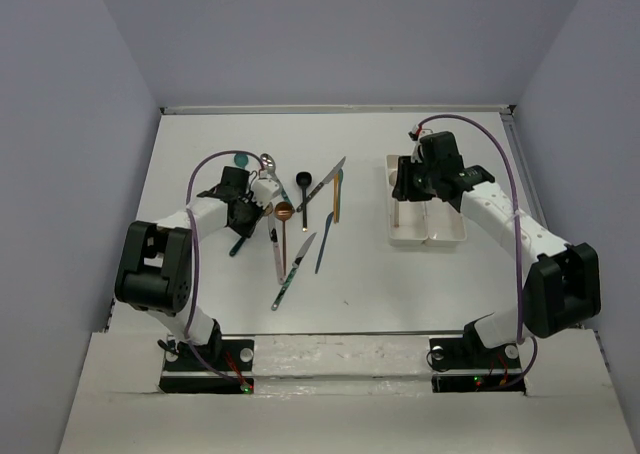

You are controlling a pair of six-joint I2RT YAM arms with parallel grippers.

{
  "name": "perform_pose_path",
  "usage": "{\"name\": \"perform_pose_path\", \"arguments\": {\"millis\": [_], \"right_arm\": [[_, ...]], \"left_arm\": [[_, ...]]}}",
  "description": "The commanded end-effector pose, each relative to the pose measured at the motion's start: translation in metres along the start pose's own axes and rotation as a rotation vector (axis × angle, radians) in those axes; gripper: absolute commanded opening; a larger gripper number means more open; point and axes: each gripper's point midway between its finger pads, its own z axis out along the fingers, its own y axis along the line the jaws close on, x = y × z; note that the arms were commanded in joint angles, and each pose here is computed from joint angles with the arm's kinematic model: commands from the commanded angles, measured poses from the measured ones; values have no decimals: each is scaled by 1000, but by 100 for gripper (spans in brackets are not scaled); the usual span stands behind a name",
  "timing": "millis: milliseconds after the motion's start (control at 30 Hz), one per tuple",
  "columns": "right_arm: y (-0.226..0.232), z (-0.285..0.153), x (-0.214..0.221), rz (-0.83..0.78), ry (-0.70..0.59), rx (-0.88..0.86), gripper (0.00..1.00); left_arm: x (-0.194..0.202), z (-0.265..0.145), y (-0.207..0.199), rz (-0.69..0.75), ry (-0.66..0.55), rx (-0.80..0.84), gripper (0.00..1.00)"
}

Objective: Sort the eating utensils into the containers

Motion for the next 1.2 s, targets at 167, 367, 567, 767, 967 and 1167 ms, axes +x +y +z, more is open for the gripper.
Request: {"name": "perform_pose_path", "arguments": {"millis": [167,367,567,767,967,1167], "right_arm": [[6,-8,-5,-39,-51,-31,42],[15,-17,-10,-55,-83,-81,42],[56,-51,-37,-52,-250,-291,43],[119,-80,-79,-35,-466,-461,44],[238,-91,-97,-63,-569,-747,54],[311,-92,-106,0,-600,-965,54]], "left_arm": [[27,-12,-12,-27,71,58,0],[-24,-48,8,-72,-132,-29,0],[-93,-118,2,-72,-438,-3,0],[-134,-177,-8,-67,-660,27,0],[-151,-208,-9,-63,-766,17,0],[-155,-222,-13,-57,-821,19,0]]}}
